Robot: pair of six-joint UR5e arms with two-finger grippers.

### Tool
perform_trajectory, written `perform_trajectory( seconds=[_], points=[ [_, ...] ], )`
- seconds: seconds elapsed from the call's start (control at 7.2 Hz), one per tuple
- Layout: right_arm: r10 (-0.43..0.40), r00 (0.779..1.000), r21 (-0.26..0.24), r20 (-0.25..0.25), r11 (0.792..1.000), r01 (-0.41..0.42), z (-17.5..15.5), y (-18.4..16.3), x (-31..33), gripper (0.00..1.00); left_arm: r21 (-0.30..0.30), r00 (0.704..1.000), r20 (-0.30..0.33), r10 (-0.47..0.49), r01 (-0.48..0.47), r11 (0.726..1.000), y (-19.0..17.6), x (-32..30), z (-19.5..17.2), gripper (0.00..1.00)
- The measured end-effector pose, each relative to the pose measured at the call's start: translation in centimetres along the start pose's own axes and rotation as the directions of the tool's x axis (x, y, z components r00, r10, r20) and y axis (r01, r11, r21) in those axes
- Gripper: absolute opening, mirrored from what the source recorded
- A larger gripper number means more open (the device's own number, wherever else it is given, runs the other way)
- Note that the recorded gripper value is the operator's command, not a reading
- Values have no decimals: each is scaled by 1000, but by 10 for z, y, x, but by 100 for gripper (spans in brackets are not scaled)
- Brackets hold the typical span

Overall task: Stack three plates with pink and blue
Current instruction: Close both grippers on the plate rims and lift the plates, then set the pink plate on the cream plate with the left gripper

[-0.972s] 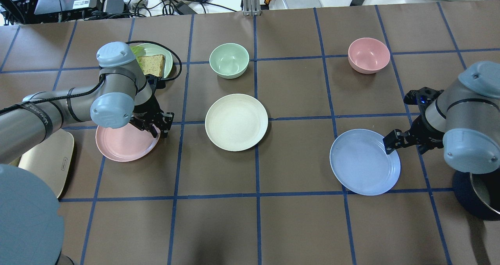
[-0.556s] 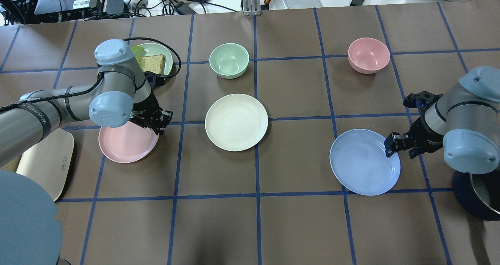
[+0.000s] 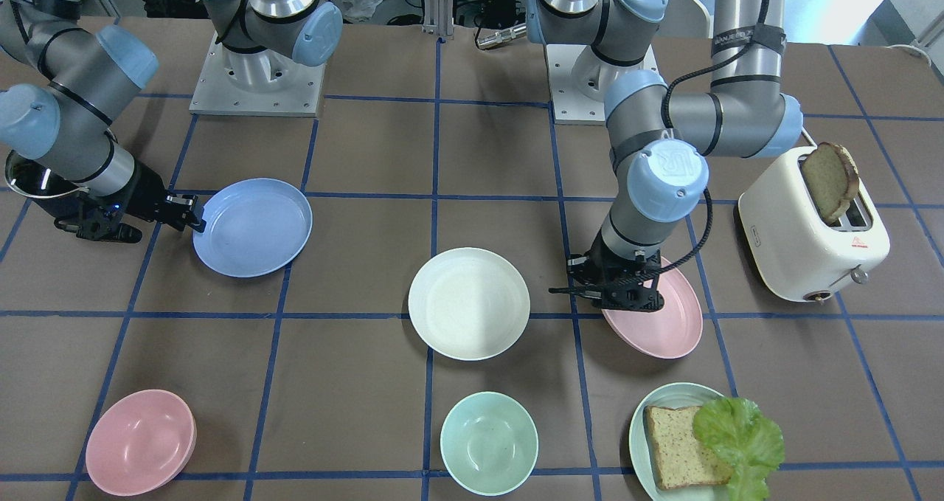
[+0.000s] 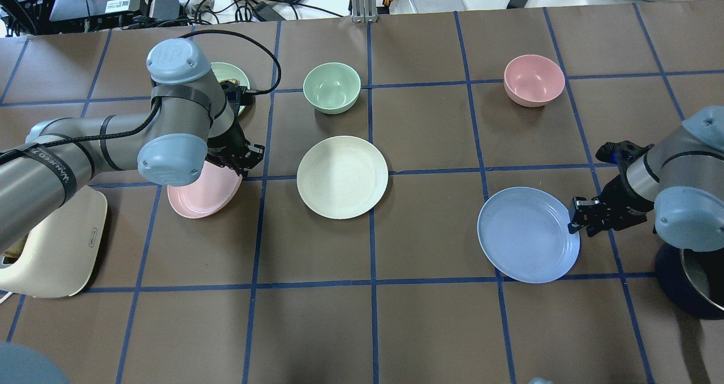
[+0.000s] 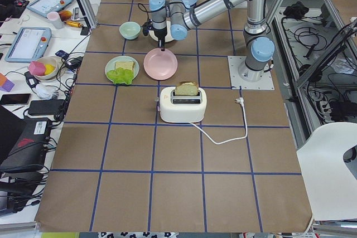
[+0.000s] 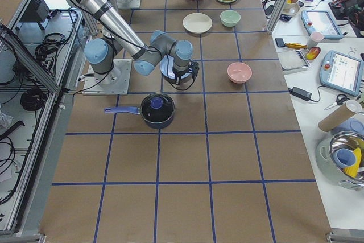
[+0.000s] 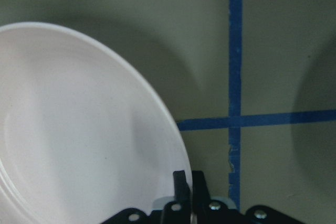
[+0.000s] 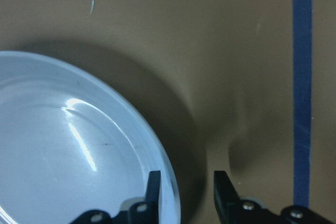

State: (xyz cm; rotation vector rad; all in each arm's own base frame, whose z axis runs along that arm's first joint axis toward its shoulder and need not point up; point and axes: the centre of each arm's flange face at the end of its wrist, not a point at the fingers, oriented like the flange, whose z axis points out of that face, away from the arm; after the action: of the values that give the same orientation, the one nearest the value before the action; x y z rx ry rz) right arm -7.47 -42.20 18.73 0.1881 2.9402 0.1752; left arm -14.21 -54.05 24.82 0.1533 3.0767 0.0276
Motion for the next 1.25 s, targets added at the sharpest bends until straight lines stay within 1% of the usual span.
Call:
perform_trajectory(
  seconds=[0.14, 0.28, 0.42, 0.56, 0.69, 0.97, 1.11, 1.25],
  points=[
    [5, 1000, -3, 27, 1000, -5, 4, 2, -3, 0, 42, 999, 38, 28, -30, 999, 0, 38, -20, 0],
    [8, 999, -3, 47, 1000, -8, 7, 5, -5, 0, 84, 998, 59, 34, -39, 996, -1, 80, -39, 0],
    [9, 999, 4, 53, 1000, -9, 6, 5, -5, 0, 113, 998, 58, 16, -23, 993, -1, 121, -49, 0],
    [9, 999, 11, 53, 1000, -9, 3, 5, -6, 0, 124, 999, 51, 10, -16, 992, 1, 158, -50, 0],
    [8, 999, 23, 48, 1000, -9, -2, 4, -6, 0, 134, 999, 44, 13, -19, 991, 6, 195, -49, 0],
    [1, 1000, 62, 28, 998, -3, -28, -2, -7, 0, 141, 999, 36, 13, -18, 990, 13, 254, -46, 0],
    [-2, 1000, 68, 18, 998, 1, -42, -10, -5, 0, 126, 999, 41, 17, -22, 992, 11, 268, -41, 0],
    [-7, 1000, 72, 0, 997, 7, -56, -17, -3, 0, 98, 998, 52, 24, -29, 995, 9, 274, -36, 0]
  ],
)
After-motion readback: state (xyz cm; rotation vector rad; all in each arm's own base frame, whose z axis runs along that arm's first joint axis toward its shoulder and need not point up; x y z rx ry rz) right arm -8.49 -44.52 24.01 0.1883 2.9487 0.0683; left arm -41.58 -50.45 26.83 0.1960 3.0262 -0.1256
